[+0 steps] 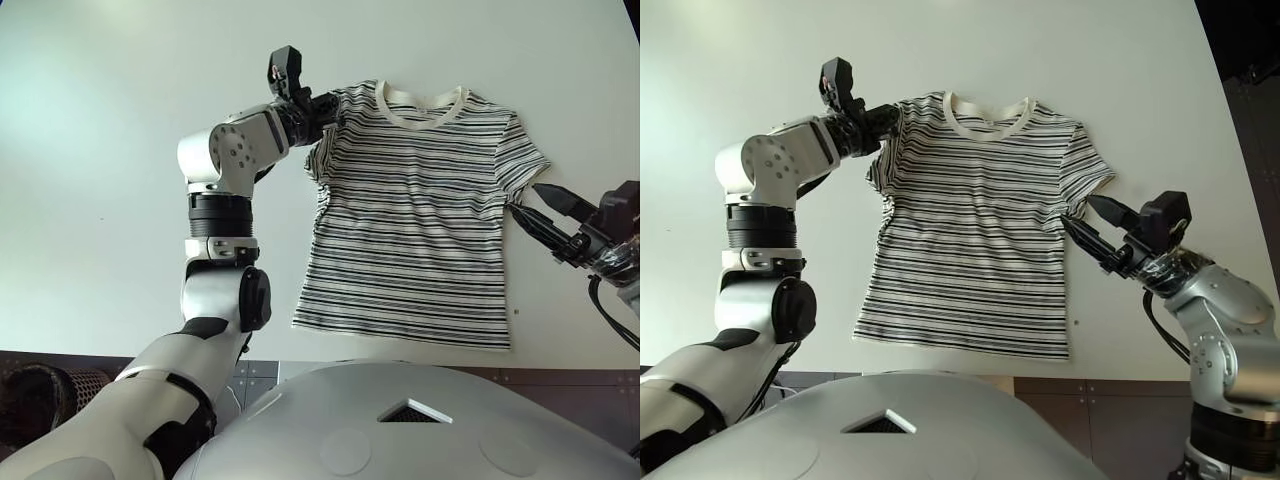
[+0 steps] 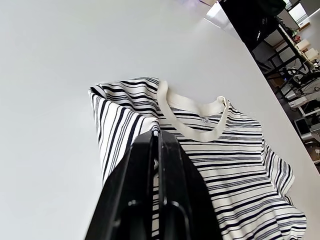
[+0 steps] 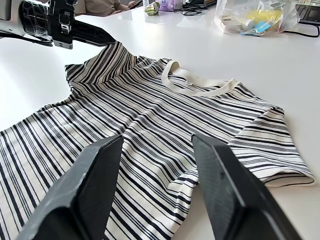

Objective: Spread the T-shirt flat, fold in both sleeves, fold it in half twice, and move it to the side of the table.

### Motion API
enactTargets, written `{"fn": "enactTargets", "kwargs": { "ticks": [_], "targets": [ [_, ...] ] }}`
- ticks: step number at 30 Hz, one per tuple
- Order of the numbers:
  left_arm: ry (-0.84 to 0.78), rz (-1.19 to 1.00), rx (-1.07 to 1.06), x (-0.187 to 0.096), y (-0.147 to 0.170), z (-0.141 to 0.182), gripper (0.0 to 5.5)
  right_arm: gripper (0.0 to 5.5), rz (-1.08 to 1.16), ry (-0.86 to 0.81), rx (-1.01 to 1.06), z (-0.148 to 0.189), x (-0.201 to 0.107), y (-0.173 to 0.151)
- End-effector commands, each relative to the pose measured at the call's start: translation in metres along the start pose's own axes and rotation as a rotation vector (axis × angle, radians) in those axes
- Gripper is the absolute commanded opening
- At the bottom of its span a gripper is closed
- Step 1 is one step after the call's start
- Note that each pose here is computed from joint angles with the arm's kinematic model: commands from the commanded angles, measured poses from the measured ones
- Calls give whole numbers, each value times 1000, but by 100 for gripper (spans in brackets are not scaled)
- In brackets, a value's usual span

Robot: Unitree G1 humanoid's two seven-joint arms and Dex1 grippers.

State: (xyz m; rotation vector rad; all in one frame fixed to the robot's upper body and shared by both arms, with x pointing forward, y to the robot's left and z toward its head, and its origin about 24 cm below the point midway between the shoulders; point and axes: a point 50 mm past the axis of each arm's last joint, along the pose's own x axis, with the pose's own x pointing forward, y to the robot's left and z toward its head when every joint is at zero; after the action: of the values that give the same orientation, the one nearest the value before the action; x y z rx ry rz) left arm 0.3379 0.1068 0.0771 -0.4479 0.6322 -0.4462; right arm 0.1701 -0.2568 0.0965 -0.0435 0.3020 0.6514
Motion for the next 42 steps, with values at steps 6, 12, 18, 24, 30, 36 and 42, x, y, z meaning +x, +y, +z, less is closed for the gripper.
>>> {"fn": "enactTargets", "kwargs": {
  "ticks": [6, 12, 18, 24, 30, 36, 42],
  "targets": [
    [51, 41, 106, 22, -24, -10, 12, 251, 13, 21, -10, -9, 6, 7],
    [55, -20, 45, 26, -39, -9, 111, 251, 3, 39, 1, -16, 3, 7],
    [-147, -248, 167, -17, -67, 32, 150, 251, -270, 13, 135, -27, -12, -14],
    [-296, -73, 588, -56, -27, 34, 150, 251, -511, -44, 484, -43, -18, -44],
    [-295, -62, 672, -56, -21, 17, 150, 251, -620, -48, 835, -64, -1, -85],
    [-285, -72, 670, -54, -23, 5, 150, 251, -619, -74, 1007, -71, 36, -104],
    [-271, -77, 689, -53, -24, 2, 150, 251, -546, -55, 1051, -68, 61, -96]
  ]
}}
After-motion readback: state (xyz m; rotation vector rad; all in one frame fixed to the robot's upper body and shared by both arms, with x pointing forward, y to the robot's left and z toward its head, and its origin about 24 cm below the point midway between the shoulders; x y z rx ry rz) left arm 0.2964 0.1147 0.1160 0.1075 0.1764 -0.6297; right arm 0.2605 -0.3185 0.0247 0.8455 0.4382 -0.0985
